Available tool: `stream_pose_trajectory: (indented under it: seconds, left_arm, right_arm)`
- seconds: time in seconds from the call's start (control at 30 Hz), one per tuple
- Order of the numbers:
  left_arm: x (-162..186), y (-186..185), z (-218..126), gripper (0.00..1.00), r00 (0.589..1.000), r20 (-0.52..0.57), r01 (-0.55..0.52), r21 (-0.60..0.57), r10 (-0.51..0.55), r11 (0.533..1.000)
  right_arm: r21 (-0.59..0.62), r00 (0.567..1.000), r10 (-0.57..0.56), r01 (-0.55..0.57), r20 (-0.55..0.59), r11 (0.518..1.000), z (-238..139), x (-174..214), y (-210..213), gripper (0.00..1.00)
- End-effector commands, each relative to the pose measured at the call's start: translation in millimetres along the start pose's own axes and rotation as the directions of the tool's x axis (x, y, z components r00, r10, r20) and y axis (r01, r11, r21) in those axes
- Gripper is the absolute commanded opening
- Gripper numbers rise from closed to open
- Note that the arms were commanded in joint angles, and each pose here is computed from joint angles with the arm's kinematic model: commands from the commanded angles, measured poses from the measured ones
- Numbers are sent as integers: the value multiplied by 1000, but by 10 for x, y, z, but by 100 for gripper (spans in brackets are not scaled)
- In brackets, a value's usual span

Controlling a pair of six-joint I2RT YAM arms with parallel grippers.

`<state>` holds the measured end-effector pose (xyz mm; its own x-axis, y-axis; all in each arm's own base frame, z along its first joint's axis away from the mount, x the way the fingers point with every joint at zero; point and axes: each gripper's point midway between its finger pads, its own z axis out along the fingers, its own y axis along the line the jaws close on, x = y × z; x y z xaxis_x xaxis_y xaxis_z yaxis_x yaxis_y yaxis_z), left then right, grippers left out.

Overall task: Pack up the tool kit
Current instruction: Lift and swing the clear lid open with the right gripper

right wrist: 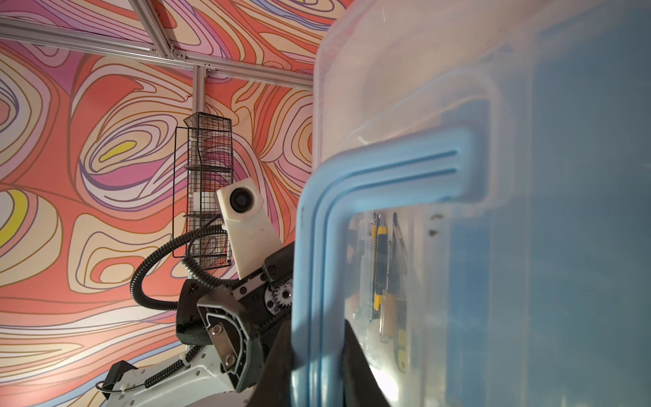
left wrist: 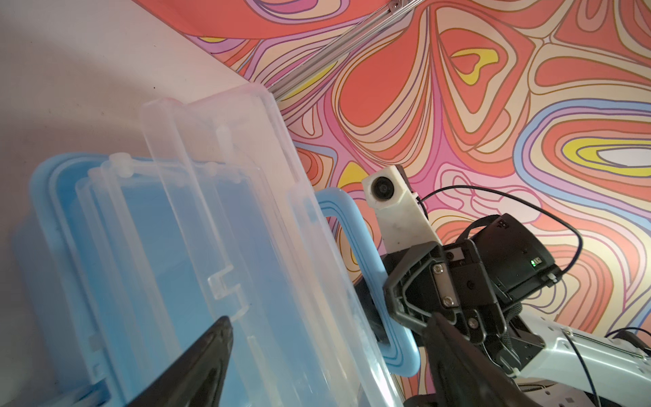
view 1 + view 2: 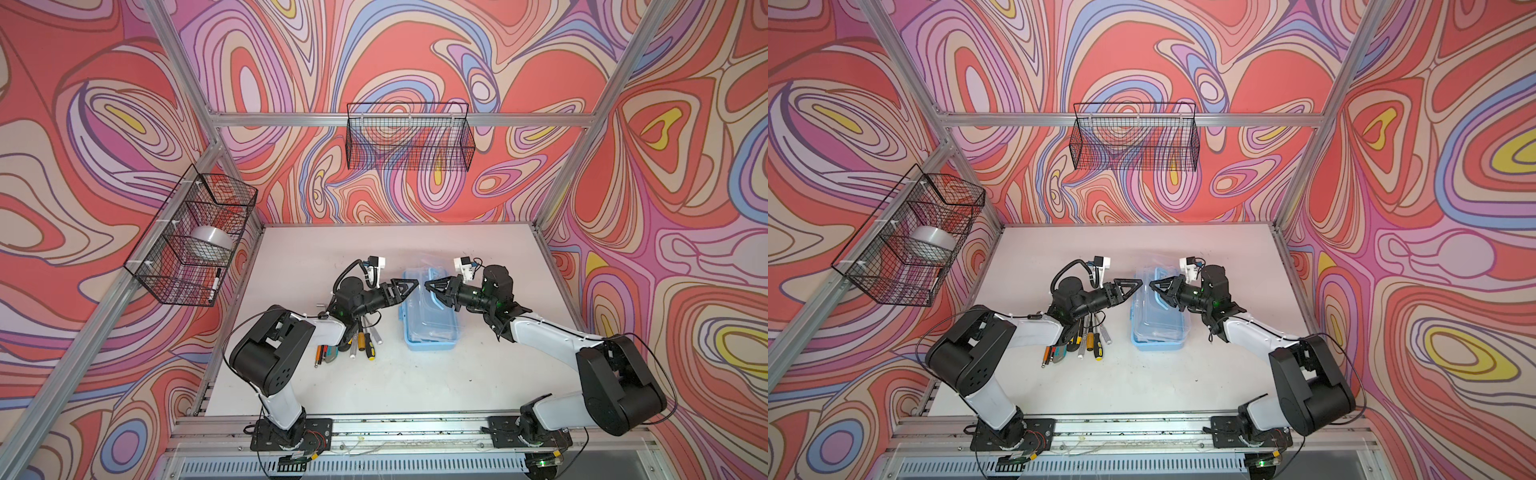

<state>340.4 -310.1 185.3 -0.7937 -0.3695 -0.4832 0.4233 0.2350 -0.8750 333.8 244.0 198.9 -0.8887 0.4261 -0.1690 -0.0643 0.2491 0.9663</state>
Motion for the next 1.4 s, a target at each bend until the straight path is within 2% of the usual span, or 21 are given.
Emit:
stream_pose_trajectory:
  seconds: [0.0,0.3,0.47,0.93,0.97,1.0,1.03,1.13,1.23,1.37]
  left_arm:
    - [-21,-131,30,86,1000,6,-24,49,24,998]
    - [37,-91,-73,86,999,9,-33,15,33,999]
    - [61,-76,-101,87,998,-8,-60,-13,60,998]
    - [-61,-205,110,87,999,-20,-33,73,34,997]
    - [-65,-213,125,87,999,-22,-31,78,33,996]
    - [-67,-206,136,87,999,-22,-24,78,26,997]
    - [-72,-207,142,87,1000,-19,-23,80,24,997]
    - [-95,-232,147,86,1000,-12,-25,77,26,997]
    - [-124,-288,155,87,999,-15,-41,67,42,997]
    - [-148,-378,185,87,997,-28,-68,59,70,996]
  right_arm:
    - [-111,995,-102,101,-6,989,-42,30,373,0]
    - [-117,995,-103,101,-8,988,-72,-13,375,0]
    - [-183,996,-82,76,-29,980,-58,20,394,0]
    - [-185,997,-42,29,-70,982,35,64,173,0]
    - [-182,996,-46,32,-73,983,37,69,170,3]
    - [-174,996,-48,34,-74,984,37,71,154,12]
    - [-166,996,-51,38,-70,985,31,69,143,26]
    - [-111,997,-69,63,-45,992,0,52,84,53]
    - [11,993,-116,116,-14,993,-78,13,22,64]
    - [121,973,-230,227,13,966,-233,-51,113,68]
